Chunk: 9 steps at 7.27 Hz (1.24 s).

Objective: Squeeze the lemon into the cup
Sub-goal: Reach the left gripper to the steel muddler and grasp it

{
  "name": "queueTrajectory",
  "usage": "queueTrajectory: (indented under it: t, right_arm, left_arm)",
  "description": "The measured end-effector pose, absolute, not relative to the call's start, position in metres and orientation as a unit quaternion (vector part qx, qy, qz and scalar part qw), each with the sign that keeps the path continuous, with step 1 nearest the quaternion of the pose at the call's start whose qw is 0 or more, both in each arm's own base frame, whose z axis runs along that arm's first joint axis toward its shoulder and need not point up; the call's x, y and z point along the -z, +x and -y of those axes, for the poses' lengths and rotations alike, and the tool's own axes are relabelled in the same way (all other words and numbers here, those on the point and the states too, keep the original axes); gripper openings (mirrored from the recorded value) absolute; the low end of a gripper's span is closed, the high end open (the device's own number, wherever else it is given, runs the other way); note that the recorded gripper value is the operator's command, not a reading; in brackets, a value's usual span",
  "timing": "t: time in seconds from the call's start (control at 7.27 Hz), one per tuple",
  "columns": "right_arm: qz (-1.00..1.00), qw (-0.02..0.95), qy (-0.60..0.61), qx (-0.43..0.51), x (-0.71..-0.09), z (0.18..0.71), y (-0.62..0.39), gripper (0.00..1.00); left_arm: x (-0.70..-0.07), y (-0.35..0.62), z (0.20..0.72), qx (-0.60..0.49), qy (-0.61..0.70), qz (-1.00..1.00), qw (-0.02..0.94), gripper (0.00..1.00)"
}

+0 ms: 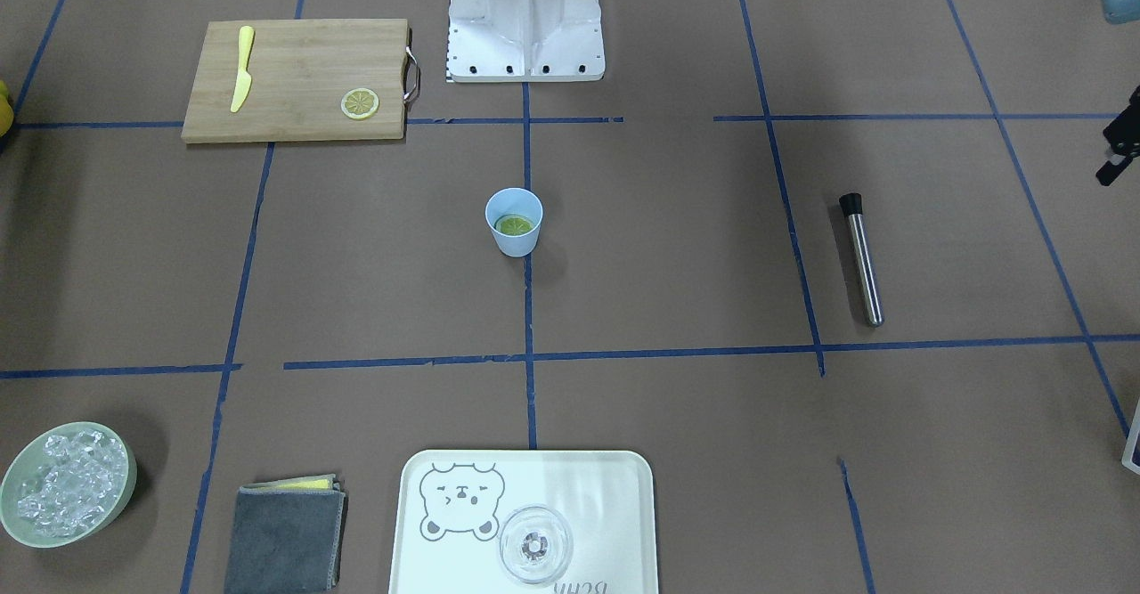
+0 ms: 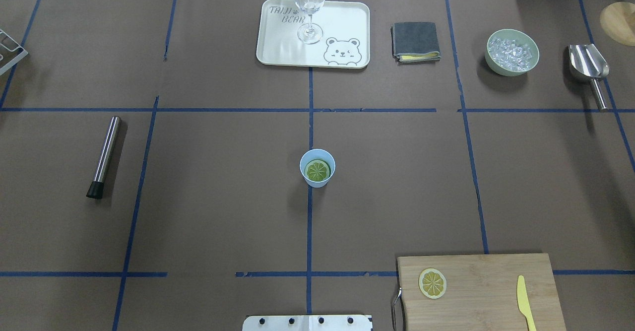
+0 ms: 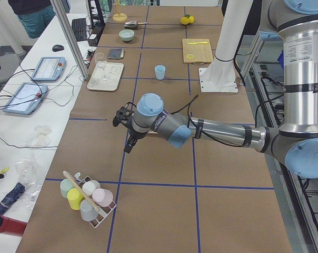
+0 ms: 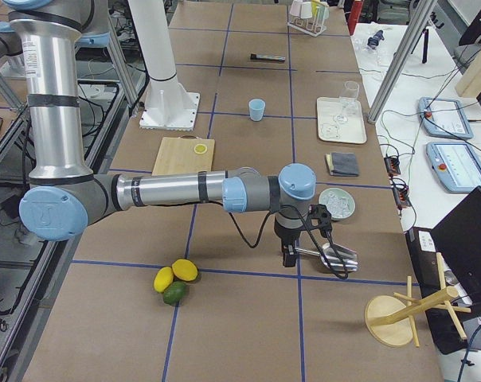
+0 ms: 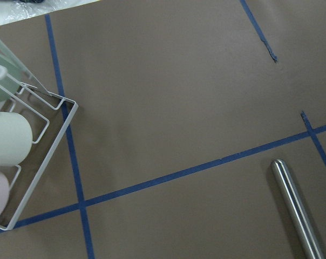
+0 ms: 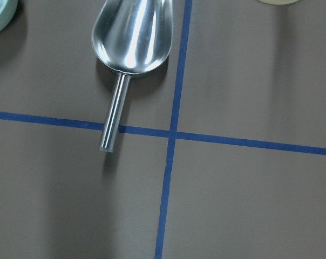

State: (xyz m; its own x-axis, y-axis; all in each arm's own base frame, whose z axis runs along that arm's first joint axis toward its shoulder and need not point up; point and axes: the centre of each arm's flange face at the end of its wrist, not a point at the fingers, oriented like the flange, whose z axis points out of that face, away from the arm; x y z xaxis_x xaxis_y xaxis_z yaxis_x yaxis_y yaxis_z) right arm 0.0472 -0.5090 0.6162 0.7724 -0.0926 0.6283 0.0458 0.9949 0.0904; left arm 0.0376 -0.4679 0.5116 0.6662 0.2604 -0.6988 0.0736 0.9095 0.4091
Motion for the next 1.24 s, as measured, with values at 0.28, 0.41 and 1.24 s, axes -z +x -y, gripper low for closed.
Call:
queueTrajectory:
  t: [0.28, 0.41, 1.24]
  right_arm:
    - [0.336, 0.941, 0.024, 0.03, -0.633, 0.494, 0.051, 1.0]
    - [0.336, 0.941, 0.021, 0.029, -0.638, 0.489, 0.051, 1.0]
    - [0.336, 0.941, 0.02, 0.031, -0.64, 0.486, 0.051, 1.0]
  left_arm:
    - [-0.491, 0.109, 0.479, 0.008, 0.156, -0.422, 0.893, 0.72]
    - [-0.484, 0.148, 0.483, 0.042, 0.131, -0.425, 0.894, 0.72]
    - [-0.494, 0.287, 0.509, 0.035, 0.093, -0.402, 0.91, 0.72]
